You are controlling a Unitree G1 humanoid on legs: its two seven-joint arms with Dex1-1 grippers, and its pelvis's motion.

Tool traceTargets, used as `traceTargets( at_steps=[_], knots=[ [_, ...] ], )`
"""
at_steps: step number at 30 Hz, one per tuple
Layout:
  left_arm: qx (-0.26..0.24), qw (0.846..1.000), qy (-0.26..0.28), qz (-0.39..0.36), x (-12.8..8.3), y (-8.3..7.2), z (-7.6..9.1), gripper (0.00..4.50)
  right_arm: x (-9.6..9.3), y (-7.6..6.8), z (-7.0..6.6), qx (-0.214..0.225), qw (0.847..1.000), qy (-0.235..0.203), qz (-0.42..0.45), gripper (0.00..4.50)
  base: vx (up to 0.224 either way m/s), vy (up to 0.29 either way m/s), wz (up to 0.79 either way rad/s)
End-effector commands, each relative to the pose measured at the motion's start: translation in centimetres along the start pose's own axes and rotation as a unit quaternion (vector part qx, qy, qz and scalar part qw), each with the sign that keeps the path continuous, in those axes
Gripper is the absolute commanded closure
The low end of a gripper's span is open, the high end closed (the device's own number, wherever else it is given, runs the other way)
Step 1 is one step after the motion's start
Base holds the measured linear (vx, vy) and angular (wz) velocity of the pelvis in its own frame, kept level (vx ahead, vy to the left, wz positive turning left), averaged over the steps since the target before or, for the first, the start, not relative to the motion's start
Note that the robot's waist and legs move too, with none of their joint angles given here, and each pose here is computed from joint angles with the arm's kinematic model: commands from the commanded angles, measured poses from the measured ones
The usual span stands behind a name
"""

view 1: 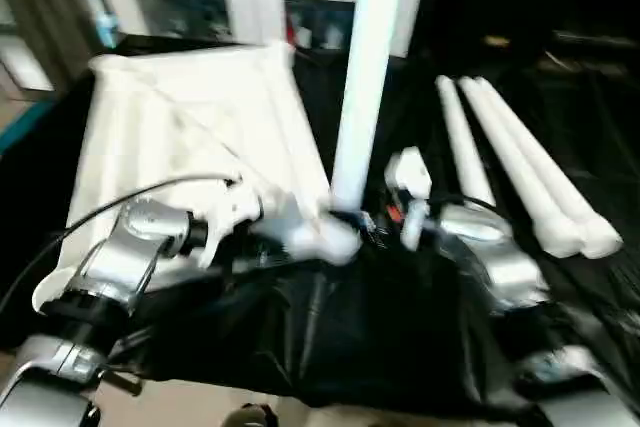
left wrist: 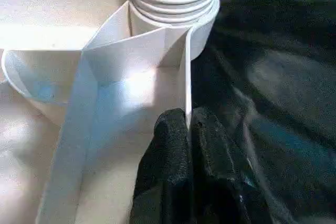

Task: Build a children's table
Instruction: Insert table leg to table base

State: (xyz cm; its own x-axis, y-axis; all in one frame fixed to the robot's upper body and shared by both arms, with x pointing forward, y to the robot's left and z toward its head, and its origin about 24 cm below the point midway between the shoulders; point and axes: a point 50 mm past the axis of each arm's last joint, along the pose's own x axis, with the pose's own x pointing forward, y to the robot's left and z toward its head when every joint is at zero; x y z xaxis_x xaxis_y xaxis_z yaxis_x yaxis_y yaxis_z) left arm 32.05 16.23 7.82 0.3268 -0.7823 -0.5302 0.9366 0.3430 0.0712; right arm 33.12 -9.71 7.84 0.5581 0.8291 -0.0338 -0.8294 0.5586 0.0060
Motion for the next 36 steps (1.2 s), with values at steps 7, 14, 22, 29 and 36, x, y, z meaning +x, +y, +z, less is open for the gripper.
traceTargets(
  at_steps=[7, 14, 22, 29, 36],
  knots=[
    [-0.008, 0.992, -0.002, 0.126, 2.6, 2.0, 4.2, 4.5, 0.7, 1.1, -7.5, 0.08, 0.976, 0.159, -0.129, 2.63, 0.0, 0.0, 0.0],
    [-0.054, 0.981, -0.007, 0.186, 5.7, 1.3, 6.6, 4.5, 2.8, 1.7, -8.0, 0.09, 0.96, 0.185, -0.189, 2.63, 0.0, 0.0, 0.0],
    [-0.062, 0.982, -0.007, 0.178, 5.9, 0.9, 6.9, 4.5, 3.5, 1.6, -7.6, 0.09, 0.96, 0.181, -0.196, 2.63, 0.0, 0.0, 0.0],
    [-0.065, 0.984, -0.014, 0.167, 5.8, 0.8, 7.1, 4.5, 3.9, 1.7, -7.2, 0.111, 0.963, 0.167, -0.18, 2.63, 0.0, 0.0, 0.0],
    [-0.063, 0.985, -0.02, 0.161, 5.5, 0.8, 7.1, 4.5, 4.0, 1.0, -6.4, 0.114, 0.966, 0.149, -0.177, 2.07, 0.0, 0.0, 0.0]
  ],
)
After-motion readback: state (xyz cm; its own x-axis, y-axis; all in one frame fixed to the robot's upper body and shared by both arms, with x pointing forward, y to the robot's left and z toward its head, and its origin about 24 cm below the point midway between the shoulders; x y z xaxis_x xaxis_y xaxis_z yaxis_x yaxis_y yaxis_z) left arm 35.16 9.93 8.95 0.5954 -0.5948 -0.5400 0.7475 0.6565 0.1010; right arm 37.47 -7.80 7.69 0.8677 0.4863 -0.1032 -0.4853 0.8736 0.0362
